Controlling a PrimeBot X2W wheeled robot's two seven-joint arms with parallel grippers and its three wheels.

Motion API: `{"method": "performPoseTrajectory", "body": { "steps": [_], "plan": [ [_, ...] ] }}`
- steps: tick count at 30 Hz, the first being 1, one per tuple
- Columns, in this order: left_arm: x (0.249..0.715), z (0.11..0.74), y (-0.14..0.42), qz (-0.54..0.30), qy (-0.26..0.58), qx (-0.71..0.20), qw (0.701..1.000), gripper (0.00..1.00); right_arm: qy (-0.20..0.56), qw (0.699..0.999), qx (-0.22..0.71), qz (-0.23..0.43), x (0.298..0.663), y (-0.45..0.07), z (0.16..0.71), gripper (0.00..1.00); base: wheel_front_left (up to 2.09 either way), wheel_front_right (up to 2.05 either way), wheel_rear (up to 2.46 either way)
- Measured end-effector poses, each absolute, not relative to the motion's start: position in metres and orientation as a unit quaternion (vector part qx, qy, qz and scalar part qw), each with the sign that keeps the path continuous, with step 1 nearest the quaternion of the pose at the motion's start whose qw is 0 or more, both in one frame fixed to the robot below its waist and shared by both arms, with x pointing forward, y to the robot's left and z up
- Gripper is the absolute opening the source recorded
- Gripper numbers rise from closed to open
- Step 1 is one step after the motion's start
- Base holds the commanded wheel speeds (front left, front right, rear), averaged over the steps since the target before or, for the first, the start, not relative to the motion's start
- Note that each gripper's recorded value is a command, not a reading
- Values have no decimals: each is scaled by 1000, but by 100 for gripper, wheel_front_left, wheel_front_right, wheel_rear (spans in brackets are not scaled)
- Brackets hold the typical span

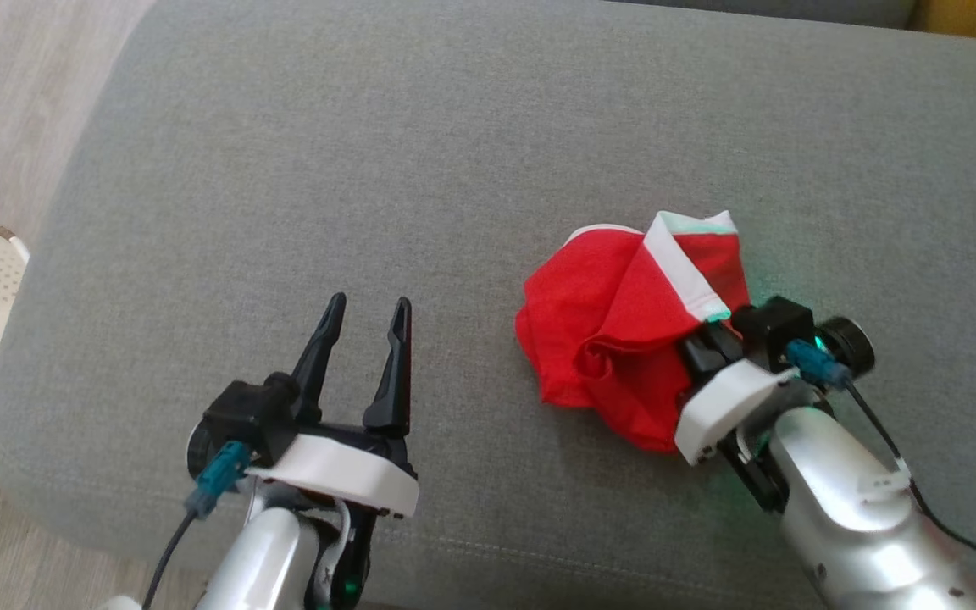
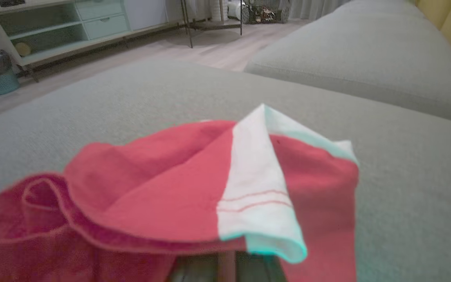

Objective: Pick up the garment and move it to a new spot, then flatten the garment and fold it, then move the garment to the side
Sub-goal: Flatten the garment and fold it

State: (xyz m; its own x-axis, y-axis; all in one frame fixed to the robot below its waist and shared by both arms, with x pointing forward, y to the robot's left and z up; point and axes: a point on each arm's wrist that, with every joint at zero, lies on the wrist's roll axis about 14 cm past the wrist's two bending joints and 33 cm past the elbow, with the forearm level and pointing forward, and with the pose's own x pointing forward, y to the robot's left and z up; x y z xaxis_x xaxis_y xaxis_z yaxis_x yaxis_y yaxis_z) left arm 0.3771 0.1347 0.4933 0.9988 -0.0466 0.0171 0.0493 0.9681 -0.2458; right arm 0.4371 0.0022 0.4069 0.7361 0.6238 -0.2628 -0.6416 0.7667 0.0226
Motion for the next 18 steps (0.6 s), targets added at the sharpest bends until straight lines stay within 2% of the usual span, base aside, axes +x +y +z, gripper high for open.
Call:
{"method": "performPoseTrajectory", "body": {
  "steps": [8, 18],
  "plan": [
    [372, 491, 143, -9, -2, -129, 992, 100, 99, 916, -41, 387, 445, 40, 429, 0, 0, 0, 0],
    [367, 485, 157, 17, 7, -125, 992, 100, 184, 882, -92, 425, 435, 58, 388, 0, 0, 0, 0]
  ]
}}
